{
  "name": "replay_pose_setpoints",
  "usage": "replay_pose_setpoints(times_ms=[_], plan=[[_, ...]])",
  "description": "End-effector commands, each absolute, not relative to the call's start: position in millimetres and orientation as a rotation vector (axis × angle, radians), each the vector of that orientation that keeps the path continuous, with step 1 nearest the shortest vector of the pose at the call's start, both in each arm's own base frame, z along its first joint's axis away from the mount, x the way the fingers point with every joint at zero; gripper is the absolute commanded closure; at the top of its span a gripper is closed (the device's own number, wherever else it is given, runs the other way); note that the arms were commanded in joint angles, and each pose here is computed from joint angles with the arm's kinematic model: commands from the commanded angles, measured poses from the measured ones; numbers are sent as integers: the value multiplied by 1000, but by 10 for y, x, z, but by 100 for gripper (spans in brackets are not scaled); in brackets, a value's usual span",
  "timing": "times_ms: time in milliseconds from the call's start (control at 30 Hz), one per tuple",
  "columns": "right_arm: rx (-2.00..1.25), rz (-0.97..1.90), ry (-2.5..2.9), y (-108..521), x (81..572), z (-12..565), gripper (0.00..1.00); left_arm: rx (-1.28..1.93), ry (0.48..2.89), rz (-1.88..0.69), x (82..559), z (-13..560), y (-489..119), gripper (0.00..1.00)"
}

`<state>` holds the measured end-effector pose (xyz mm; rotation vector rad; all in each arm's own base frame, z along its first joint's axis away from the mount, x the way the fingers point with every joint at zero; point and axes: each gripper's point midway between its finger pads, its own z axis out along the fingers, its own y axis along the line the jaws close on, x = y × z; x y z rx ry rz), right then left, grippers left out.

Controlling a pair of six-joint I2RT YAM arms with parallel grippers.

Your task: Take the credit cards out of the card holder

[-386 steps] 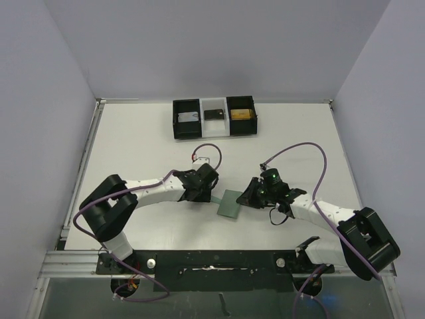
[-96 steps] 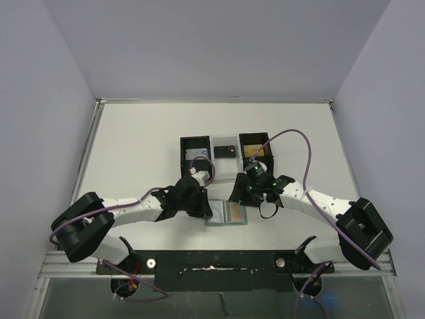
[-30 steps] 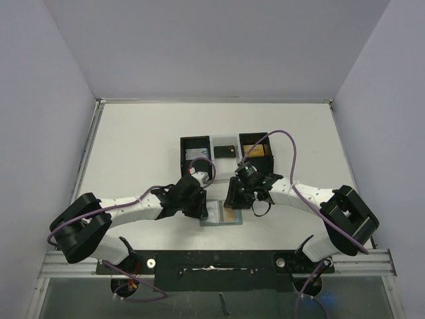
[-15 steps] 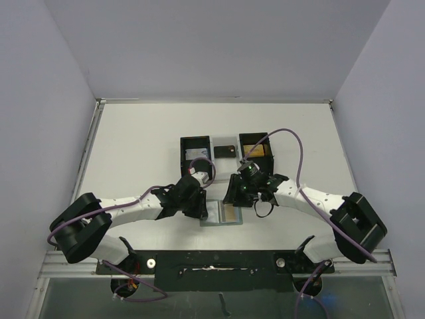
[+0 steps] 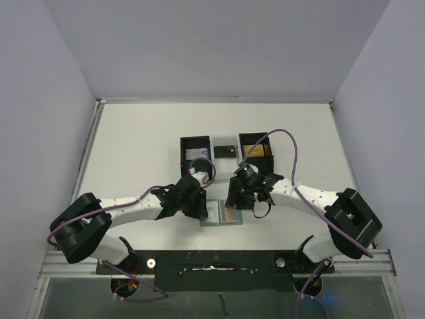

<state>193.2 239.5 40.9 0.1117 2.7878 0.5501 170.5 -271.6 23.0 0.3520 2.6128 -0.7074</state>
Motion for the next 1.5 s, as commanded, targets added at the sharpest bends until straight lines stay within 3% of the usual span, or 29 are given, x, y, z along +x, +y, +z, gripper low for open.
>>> replay_pose_setpoints(times_ms=[0, 333, 633, 933, 1467], plan=[[79, 607, 2764, 2547, 1990, 426, 57, 372, 2606, -727, 1701, 244, -2756, 80], [59, 583, 2795, 2576, 1970, 345, 55, 377, 2607, -730, 1705, 245, -2774, 80], [15, 781, 2713, 2820, 2022, 613, 54, 381, 2610, -732, 1700, 238, -2777, 80], [18, 763, 2703, 2794, 2039, 693, 55, 381, 2606, -736, 1704, 247, -2787, 80], [-102, 1133, 2601, 3280, 2053, 1006, 55, 234, 2527, -680, 1807, 435, -2603, 75]])
